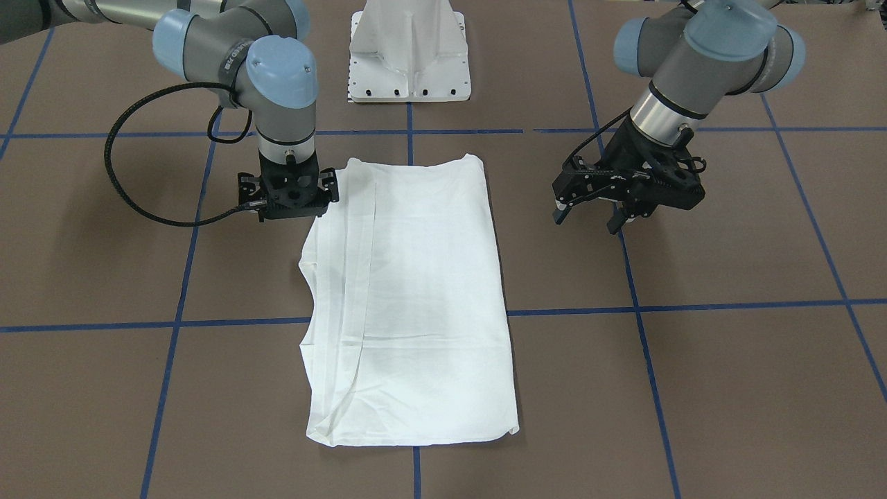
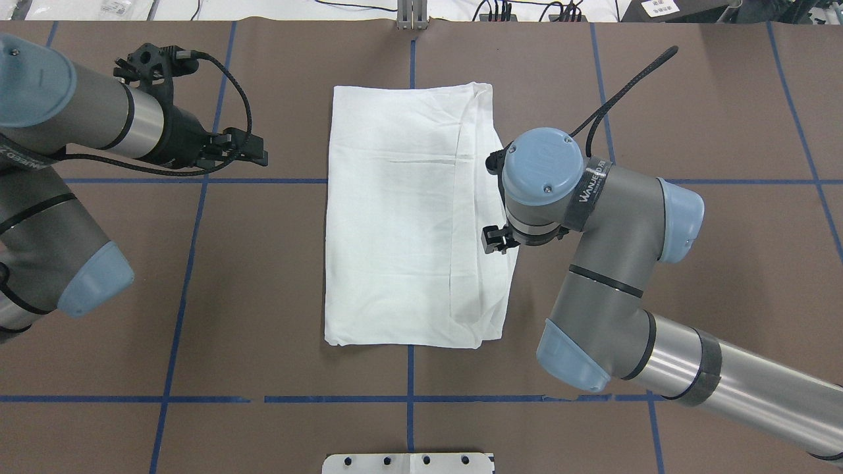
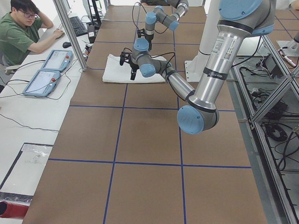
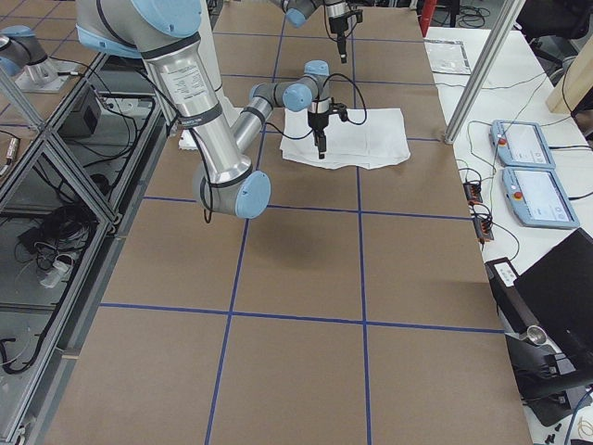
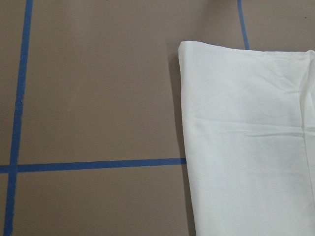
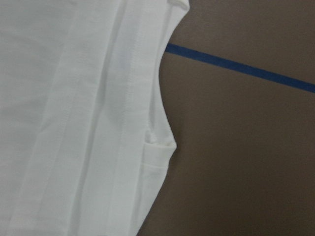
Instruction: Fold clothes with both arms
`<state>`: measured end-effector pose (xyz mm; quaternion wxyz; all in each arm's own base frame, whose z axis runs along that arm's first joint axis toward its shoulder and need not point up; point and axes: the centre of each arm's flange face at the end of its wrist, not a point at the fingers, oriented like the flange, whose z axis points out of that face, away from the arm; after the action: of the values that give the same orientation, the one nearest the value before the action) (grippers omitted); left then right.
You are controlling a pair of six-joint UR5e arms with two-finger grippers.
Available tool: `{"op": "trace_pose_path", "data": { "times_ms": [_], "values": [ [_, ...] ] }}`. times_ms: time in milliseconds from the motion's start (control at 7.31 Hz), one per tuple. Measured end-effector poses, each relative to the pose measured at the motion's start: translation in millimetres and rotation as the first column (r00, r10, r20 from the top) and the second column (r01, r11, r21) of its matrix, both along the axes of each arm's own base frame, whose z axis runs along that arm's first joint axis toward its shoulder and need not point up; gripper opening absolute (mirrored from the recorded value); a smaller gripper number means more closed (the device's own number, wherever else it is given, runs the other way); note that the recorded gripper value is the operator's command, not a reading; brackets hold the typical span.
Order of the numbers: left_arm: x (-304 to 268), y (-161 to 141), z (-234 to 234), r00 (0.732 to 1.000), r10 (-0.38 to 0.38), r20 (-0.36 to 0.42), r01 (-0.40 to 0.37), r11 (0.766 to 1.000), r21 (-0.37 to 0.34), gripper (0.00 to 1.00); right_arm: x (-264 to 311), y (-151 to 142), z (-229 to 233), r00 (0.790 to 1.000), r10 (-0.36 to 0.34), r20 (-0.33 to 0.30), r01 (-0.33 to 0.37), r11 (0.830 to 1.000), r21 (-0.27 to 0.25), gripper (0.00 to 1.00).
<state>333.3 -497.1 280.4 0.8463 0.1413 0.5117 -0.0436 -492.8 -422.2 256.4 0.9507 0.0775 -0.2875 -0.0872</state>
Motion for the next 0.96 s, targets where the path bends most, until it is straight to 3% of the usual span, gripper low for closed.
{"op": "trace_pose_path", "data": {
  "times_ms": [547, 957],
  "values": [
    [-1, 1, 8, 1.0, 0.005, 0.011, -0.005, 1.0, -0.001, 1.0, -62, 70, -37, 0.995, -0.097, 0.019, 0.095, 0.992, 0.087, 1.0],
    [1, -1, 15, 1.0, 0.006, 0.018, -0.006, 1.0, -0.005, 1.0, -84, 84, -33, 0.993, -0.116, -0.02, 0.118, 0.985, 0.125, 1.0]
  ]
}}
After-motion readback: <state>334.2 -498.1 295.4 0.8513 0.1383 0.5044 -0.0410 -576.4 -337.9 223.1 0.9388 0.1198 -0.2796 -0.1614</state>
